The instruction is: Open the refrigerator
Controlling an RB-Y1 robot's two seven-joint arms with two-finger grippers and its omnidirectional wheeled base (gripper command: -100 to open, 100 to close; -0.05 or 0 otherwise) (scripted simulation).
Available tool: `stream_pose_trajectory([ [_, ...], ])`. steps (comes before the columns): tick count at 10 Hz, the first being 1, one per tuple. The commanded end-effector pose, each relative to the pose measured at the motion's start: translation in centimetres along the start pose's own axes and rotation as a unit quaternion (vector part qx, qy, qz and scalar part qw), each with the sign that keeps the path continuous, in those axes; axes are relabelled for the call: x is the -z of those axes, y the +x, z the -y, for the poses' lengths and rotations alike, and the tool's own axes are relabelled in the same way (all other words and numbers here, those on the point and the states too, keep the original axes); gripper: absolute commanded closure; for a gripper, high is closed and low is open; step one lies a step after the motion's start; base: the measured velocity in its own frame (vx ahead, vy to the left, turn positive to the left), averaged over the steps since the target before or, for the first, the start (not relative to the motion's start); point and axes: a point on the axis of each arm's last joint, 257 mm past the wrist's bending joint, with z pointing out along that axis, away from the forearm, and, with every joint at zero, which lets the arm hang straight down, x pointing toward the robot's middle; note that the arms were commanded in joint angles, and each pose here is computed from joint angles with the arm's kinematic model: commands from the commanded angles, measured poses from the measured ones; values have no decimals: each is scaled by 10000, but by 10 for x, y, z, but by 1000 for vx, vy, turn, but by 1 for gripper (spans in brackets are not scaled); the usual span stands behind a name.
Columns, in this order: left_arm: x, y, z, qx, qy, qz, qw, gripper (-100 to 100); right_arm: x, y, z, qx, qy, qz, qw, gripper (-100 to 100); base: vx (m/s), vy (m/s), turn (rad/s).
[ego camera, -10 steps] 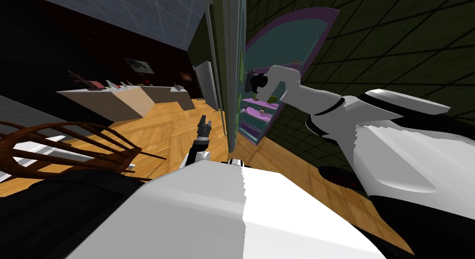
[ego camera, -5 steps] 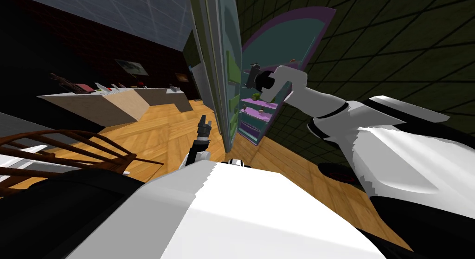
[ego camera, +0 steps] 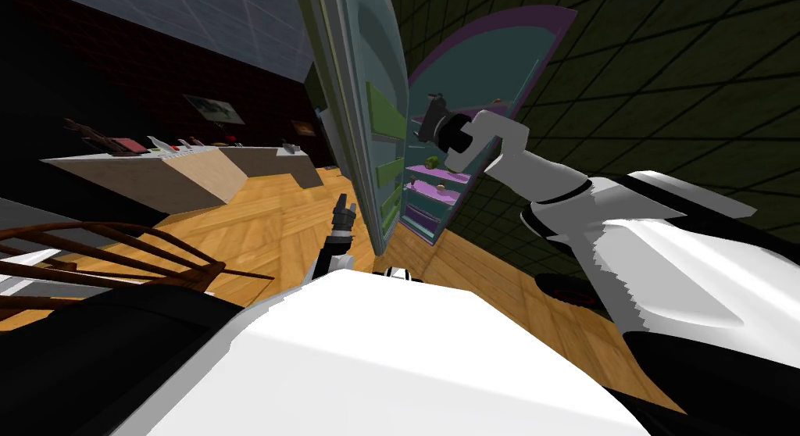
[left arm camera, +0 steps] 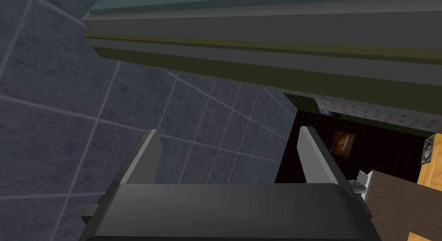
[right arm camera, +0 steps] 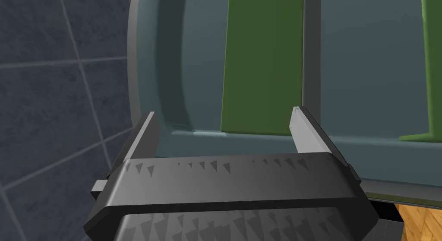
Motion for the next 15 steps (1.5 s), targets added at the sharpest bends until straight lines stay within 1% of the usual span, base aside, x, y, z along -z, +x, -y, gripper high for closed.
stream_pose_trajectory([
  [1, 0, 0, 0, 1, 1, 0, 10000, 0, 9, 5, 16, -283, 245, 246, 9990, -100, 47, 107, -6],
  [2, 0, 0, 0, 1, 2, -1, 10000, 0, 10, -4, 23, -300, 318, 414, 9982, -100, 18, 23, 48],
  [3, 0, 0, 0, 0, 2, -1, 10000, 0, 11, -10, 25, -305, 339, 528, 9976, -100, 6, -10, 9],
  [4, 0, 0, 0, -1, 2, -1, 10000, 0, 11, -10, 27, -206, 386, 534, 9976, -100, 1, -17, -9],
  [5, 0, 0, 0, -1, 1, -1, 10000, 0, 25, -1, 41, -273, 495, 643, 9963, -100, 64, 123, -284],
  [7, 0, 0, 0, 1, 1, 0, 10000, 0, 32, 4, 47, -391, 602, 798, 9942, -100, 63, 155, -54],
  [8, 0, 0, 0, 1, 2, -1, 10000, 0, 34, -3, 53, -389, 648, 927, 9928, -100, 11, 39, 36],
  [9, 0, 0, 0, 0, 2, -1, 10000, 0, 35, -9, 52, -375, 634, 1042, 9918, -100, -3, -5, 8],
  [10, 0, 0, 0, -1, 2, -1, 10000, 0, 36, -9, 53, -293, 663, 1044, 9919, -100, -7, -23, -4],
  [11, 0, 0, 0, -1, 2, -1, 10000, 0, 51, 0, 63, -288, 712, 1124, 9907, -100, 33, 124, -183],
  [12, 0, 0, 0, 0, 0, 0, 10000, 0, 56, 8, 62, -357, 721, 1138, 9902, -100, 69, 191, -197],
  [13, 0, 0, 0, 1, 1, 0, 10000, 0, 60, 5, 69, -383, 773, 1258, 9883, -100, 51, 113, -19],
  [14, 0, 0, 0, 1, 2, -1, 10000, 0, 62, -3, 69, -366, 732, 1409, 9866, -100, 23, 37, 35],
  [15, 0, 0, 0, 0, 2, -1, 10000, 0, 63, -6, 67, -367, 695, 1477, 9859, -100, 7, -2, 13],
])
